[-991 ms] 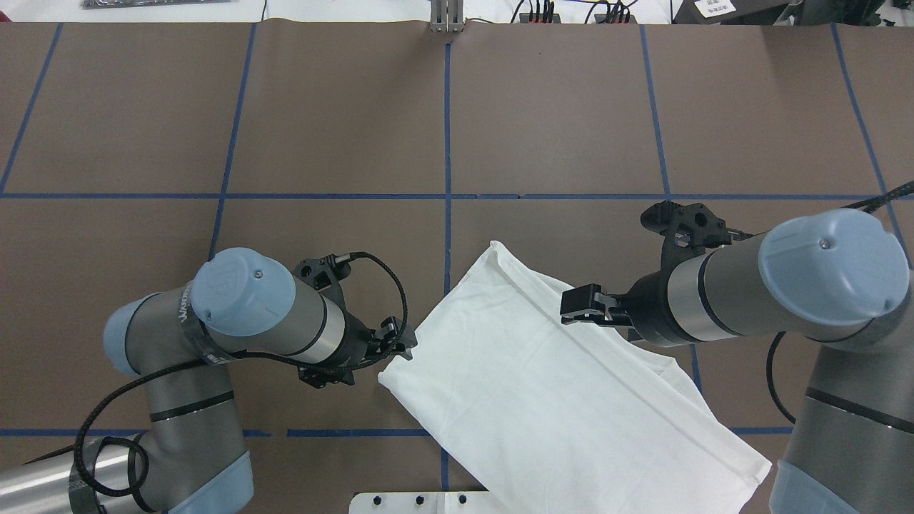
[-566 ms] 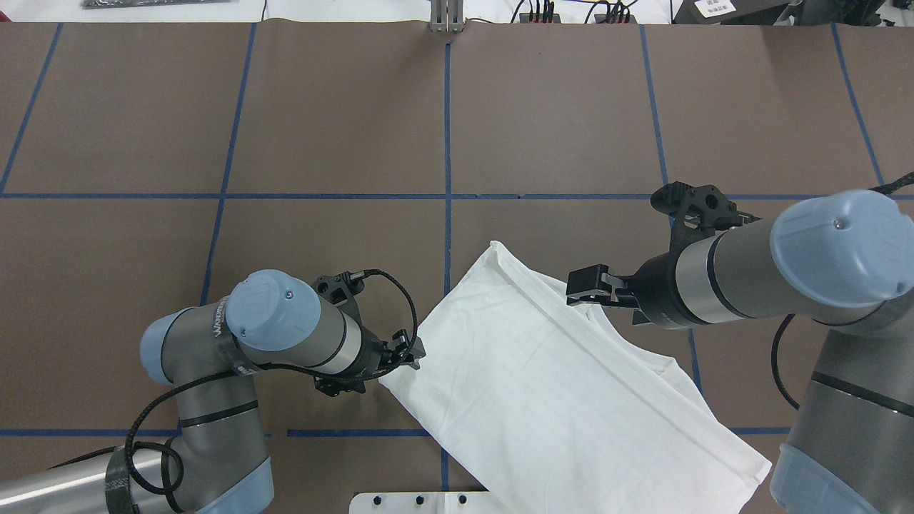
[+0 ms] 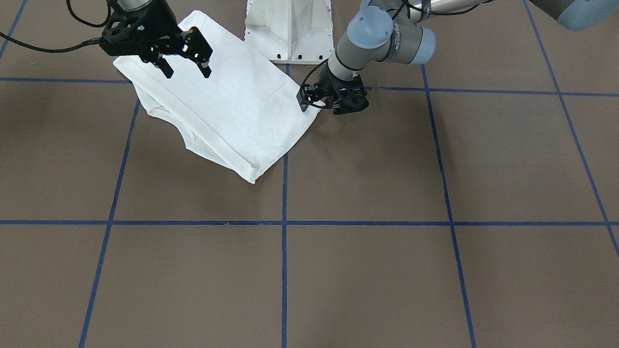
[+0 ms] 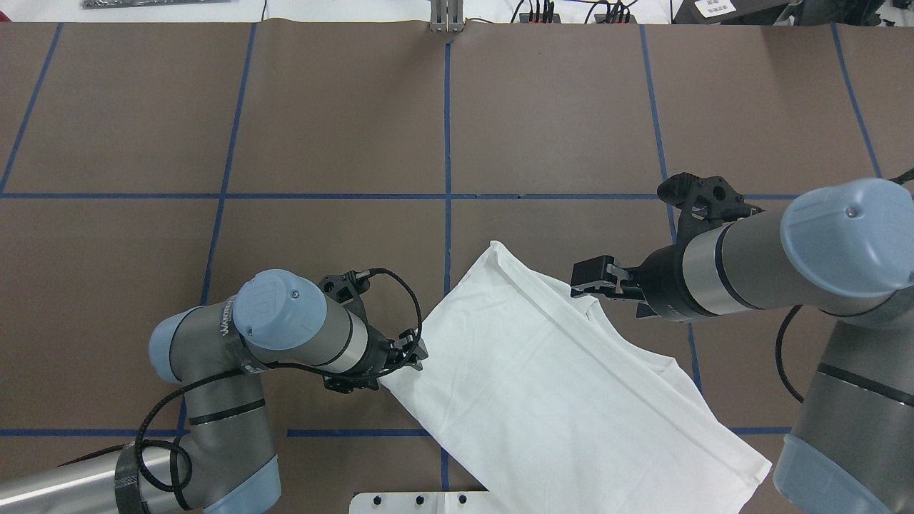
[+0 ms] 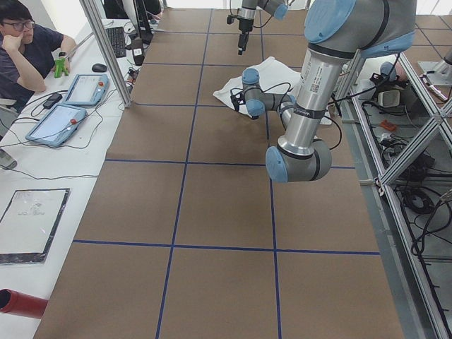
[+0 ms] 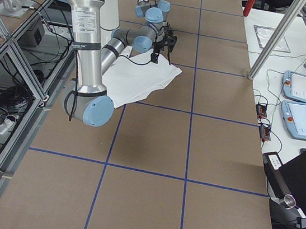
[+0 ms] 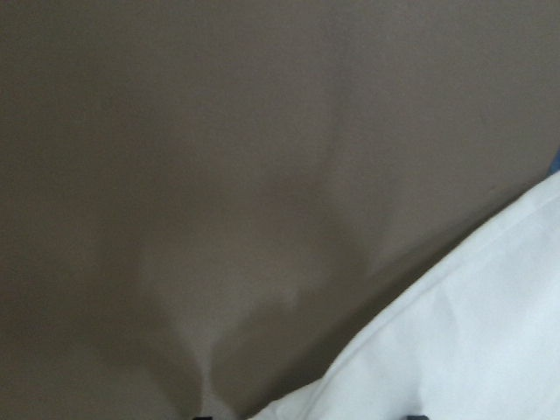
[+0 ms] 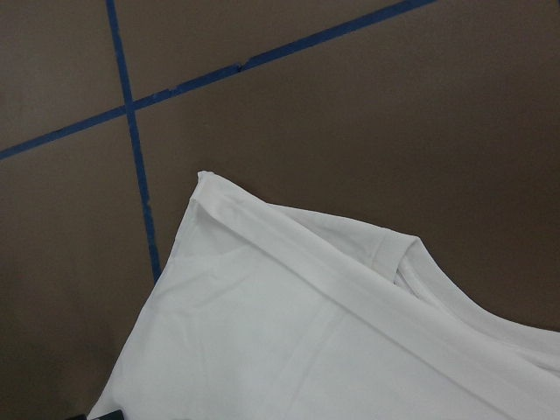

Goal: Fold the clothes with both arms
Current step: 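Grasp the shirt's far corner with the left gripper while the right holds the other, then pull the held corner away from the robot with the left gripper, rotating the shirt upright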

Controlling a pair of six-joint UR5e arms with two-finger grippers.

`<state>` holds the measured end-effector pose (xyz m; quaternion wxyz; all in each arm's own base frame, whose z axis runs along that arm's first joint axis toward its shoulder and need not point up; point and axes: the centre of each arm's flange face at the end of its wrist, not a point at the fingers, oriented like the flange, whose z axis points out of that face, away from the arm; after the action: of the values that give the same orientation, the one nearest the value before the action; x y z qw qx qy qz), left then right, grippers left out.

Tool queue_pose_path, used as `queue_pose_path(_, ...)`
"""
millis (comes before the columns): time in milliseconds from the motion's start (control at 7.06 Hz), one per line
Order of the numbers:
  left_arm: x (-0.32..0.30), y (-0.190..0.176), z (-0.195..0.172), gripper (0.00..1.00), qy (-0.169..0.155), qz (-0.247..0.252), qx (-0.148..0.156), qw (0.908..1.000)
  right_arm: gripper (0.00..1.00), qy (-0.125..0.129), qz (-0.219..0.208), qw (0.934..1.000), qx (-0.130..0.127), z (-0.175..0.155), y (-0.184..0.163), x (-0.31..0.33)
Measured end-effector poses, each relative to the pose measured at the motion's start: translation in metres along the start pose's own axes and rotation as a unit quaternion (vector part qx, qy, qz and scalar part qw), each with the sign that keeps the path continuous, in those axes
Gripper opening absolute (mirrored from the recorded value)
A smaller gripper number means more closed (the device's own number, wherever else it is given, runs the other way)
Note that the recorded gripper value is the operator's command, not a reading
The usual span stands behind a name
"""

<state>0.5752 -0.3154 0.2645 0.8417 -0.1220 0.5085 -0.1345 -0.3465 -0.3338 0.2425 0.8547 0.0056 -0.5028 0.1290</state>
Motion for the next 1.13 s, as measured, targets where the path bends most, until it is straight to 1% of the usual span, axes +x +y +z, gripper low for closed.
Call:
queue_pose_path(142,0.000,0.000,0.001,0.64,-0.002,-0.001,0.000,1.0000,1.00,-0.001,0.000,1.0000,0.000,0.000,0.000,-0.001)
queue_pose_path(283,0.000,0.000,0.001,0.21,-0.004,-0.002,0.000,1.0000,1.00,-0.002,0.000,1.0000,0.000,-0.001,-0.001,-0.003)
queue_pose_path(425,0.001,0.000,0.001,0.00,-0.004,-0.004,0.000,1.0000,1.00,-0.002,0.000,1.0000,0.001,-0.001,-0.001,-0.004)
queue_pose_path(850,0.002,0.000,-0.004,0.00,-0.001,-0.007,-0.003,1.0000,1.00,-0.004,0.002,1.0000,0.004,-0.004,-0.004,-0.004)
queue_pose_path(991,0.003,-0.004,-0.011,0.00,0.002,-0.010,-0.003,0.9999,1.00,-0.004,0.003,1.0000,0.006,-0.005,-0.006,-0.004)
queue_pose_path(1133,0.004,-0.018,-0.020,0.00,0.000,-0.018,0.000,0.9998,1.00,-0.004,0.003,1.0000,0.008,-0.005,-0.008,-0.004)
